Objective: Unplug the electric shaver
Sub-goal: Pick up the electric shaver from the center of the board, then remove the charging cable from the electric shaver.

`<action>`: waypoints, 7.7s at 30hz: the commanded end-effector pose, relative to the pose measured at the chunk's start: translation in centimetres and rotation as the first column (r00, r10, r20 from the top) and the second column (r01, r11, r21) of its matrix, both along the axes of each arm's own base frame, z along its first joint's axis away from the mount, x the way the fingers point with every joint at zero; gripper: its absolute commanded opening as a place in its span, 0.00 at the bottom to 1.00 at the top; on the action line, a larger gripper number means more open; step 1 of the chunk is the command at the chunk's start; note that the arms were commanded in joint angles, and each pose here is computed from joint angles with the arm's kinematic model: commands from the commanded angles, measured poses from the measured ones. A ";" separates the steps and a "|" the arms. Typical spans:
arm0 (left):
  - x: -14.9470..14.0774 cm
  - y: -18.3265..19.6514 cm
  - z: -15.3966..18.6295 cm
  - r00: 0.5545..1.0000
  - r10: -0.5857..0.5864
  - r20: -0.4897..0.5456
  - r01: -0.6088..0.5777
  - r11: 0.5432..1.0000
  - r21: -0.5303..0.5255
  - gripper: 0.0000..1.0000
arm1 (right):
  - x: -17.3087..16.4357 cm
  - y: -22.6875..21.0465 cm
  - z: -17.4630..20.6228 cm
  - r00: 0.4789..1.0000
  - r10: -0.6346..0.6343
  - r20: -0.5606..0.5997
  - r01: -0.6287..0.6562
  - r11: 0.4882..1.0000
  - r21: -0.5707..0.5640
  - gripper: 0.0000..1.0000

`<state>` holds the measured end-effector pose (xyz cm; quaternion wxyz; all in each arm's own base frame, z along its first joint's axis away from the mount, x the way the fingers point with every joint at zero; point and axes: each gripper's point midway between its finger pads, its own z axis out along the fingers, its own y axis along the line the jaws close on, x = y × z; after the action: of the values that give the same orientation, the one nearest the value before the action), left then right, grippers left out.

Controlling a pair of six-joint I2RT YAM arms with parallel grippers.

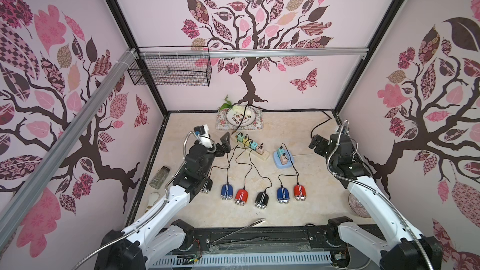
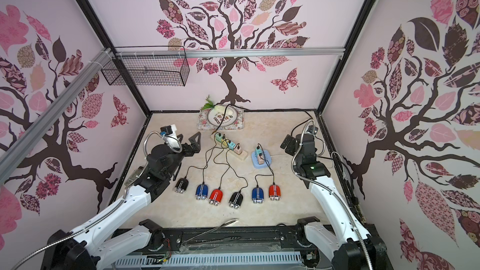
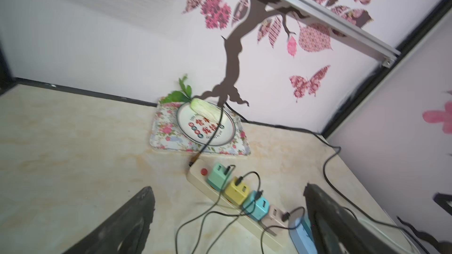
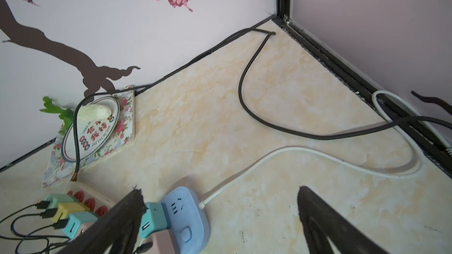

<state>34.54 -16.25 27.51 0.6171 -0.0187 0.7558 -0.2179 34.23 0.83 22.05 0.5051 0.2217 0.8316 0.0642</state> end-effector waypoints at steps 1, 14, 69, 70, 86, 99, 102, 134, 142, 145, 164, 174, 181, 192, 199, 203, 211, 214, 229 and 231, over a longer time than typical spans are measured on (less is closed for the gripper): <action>-0.8 -3.6 0.0 0.996 -0.067 -0.054 0.069 0.997 0.032 0.97 | -0.6 1.0 -0.1 0.997 0.053 -0.048 -0.053 0.999 0.004 1.00; -4.9 -17.3 -8.2 0.913 -0.226 -0.341 0.289 0.946 0.145 0.86 | -3.8 6.1 -2.5 0.965 0.219 -0.148 -0.222 0.975 -0.008 0.92; -14.7 -35.1 -22.7 0.555 -0.246 -0.795 0.599 0.781 0.176 0.79 | -1.2 -1.4 -9.1 0.973 -0.042 -0.228 0.077 0.986 0.146 0.92; -14.8 -35.1 -22.9 0.553 -0.238 -0.799 0.600 0.779 0.183 0.79 | -1.1 -1.3 -9.0 0.974 -0.039 -0.225 0.074 0.986 0.149 0.92; -14.2 -33.9 -23.9 0.598 -0.116 -0.793 0.607 0.712 0.354 0.63 | -1.5 -0.7 -9.5 0.975 -0.005 -0.220 0.044 0.984 0.173 0.92; -14.6 -34.1 -24.6 0.604 -0.124 -0.787 0.634 0.674 0.380 0.65 | -1.8 -1.0 -9.3 0.976 -0.017 -0.219 0.054 0.985 0.165 0.96; -14.6 -34.1 -24.7 0.603 -0.126 -0.788 0.636 0.671 0.380 0.67 | -1.9 -0.9 -9.1 0.977 -0.014 -0.215 0.051 0.985 0.165 0.97; -16.0 -35.6 -21.9 0.587 -0.363 -0.723 0.719 0.644 0.261 0.40 | -3.3 0.1 -7.9 0.982 0.047 -0.183 -0.010 0.980 0.199 0.88; -17.0 -36.8 -20.2 0.549 -0.507 -0.664 0.766 0.624 0.156 0.38 | -4.8 2.4 -9.0 0.970 0.161 -0.183 -0.105 0.953 0.284 0.74; -17.1 -37.3 -19.9 0.530 -0.539 -0.655 0.778 0.616 0.124 0.38 | -5.2 2.8 -8.7 0.968 0.186 -0.171 -0.129 0.945 0.302 0.71; -14.3 -35.7 -18.6 0.498 -0.644 -0.581 0.767 0.640 -0.052 0.36 | -7.0 3.4 -8.6 0.956 0.225 -0.188 -0.157 0.935 0.319 0.64; -13.5 -34.6 -18.0 0.512 -0.651 -0.560 0.785 0.620 -0.003 0.36 | -8.0 4.7 -10.2 0.939 0.278 -0.202 -0.184 0.903 0.389 0.59; -12.8 -33.7 -18.3 0.525 -0.641 -0.560 0.784 0.620 0.025 0.35 | -8.4 5.5 -10.3 0.931 0.313 -0.189 -0.208 0.879 0.430 0.57; -13.0 -33.7 -17.2 0.513 -0.686 -0.516 0.803 0.596 0.005 0.35 | -8.6 6.7 -11.2 0.913 0.365 -0.183 -0.239 0.841 0.486 0.49; -13.1 -33.7 -16.8 0.508 -0.704 -0.497 0.808 0.589 -0.009 0.35 | -8.5 7.4 -11.1 0.903 0.395 -0.170 -0.258 0.814 0.520 0.44; -13.2 -33.6 -16.7 0.508 -0.708 -0.491 0.808 0.588 -0.012 0.35 | -8.5 7.6 -11.0 0.901 0.401 -0.167 -0.261 0.807 0.530 0.42; -13.0 -33.5 -16.3 0.513 -0.716 -0.474 0.806 0.592 -0.021 0.35 | -8.5 8.0 -11.0 0.897 0.411 -0.161 -0.263 0.790 0.554 0.35; -13.0 -33.6 -16.2 0.512 -0.721 -0.468 0.807 0.590 -0.025 0.35 | -8.5 8.1 -10.9 0.896 0.415 -0.160 -0.265 0.787 0.557 0.33; -12.9 -33.3 -16.2 0.521 -0.719 -0.461 0.801 0.598 -0.026 0.35 | -8.5 8.5 -10.8 0.892 0.427 -0.150 -0.266 0.762 0.590 0.22; -12.8 -33.2 -16.2 0.522 -0.718 -0.461 0.800 0.599 -0.027 0.34 | -8.5 8.6 -10.8 0.891 0.428 -0.149 -0.267 0.761 0.591 0.22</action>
<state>21.37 -49.55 9.37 0.2535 0.3287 0.8333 -0.3650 25.56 9.24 10.94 0.2739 0.2080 0.8686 0.3566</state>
